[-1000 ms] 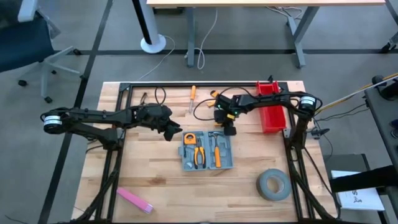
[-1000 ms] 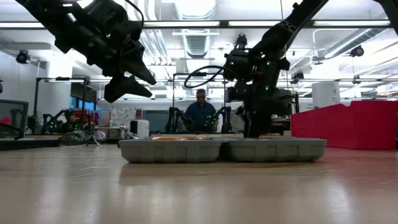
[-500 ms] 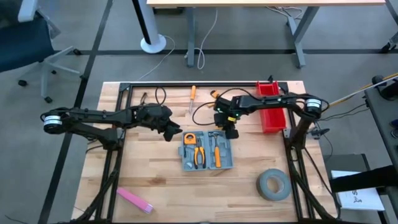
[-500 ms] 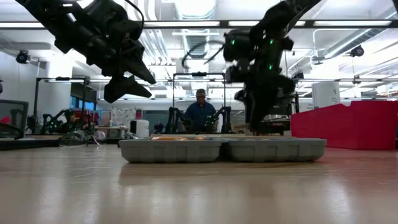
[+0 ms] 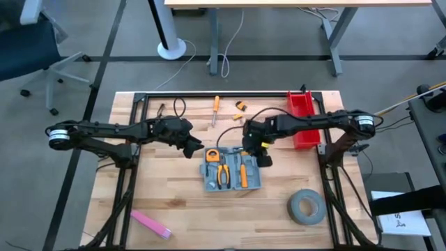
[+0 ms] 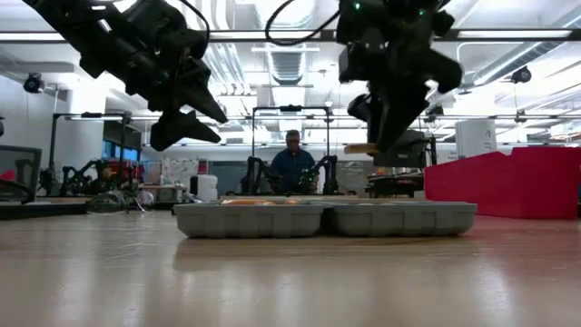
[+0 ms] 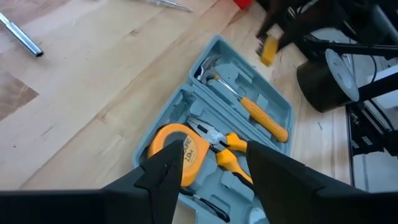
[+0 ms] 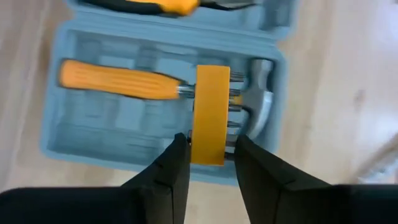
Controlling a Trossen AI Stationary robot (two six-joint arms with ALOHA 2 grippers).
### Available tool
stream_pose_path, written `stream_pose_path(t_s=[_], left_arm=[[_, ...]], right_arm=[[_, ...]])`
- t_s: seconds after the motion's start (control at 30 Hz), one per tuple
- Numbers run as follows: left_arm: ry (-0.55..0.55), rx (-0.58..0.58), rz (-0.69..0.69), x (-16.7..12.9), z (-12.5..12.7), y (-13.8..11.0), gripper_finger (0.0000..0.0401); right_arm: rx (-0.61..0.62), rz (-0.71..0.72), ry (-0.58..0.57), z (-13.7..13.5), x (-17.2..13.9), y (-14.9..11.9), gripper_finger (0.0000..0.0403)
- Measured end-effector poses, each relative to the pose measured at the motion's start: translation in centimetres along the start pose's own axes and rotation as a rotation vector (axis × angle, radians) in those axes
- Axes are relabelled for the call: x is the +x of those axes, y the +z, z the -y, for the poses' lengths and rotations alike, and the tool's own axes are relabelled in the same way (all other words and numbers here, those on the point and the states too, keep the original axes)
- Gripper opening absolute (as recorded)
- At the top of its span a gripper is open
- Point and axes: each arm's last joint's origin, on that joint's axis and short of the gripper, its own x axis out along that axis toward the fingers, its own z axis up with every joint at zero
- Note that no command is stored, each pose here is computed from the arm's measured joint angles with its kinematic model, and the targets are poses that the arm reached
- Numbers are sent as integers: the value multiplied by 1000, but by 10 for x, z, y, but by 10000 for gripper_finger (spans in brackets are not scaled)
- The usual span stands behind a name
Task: Prefit tool cases
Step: Put the bottom yellow screwdriver bit set into the gray pre-fit tool case
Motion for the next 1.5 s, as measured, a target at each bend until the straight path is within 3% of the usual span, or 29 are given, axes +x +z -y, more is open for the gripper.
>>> stream_pose_path(t_s=[0.27, 0.53, 1.23, 1.5], left_arm=[[-1, -15, 1, 0, 0, 0, 199], [-8, -48, 6, 0, 1, 1, 202], [-35, -76, 6, 0, 3, 2, 198], [-41, -76, 0, 0, 3, 1, 195]], right_arm=[[-72, -5, 50, -36, 10, 8, 90], [-139, 2, 65, -48, 20, 3, 104], [-312, -86, 89, -48, 57, -4, 91], [-421, -132, -44, -43, 58, -5, 107]])
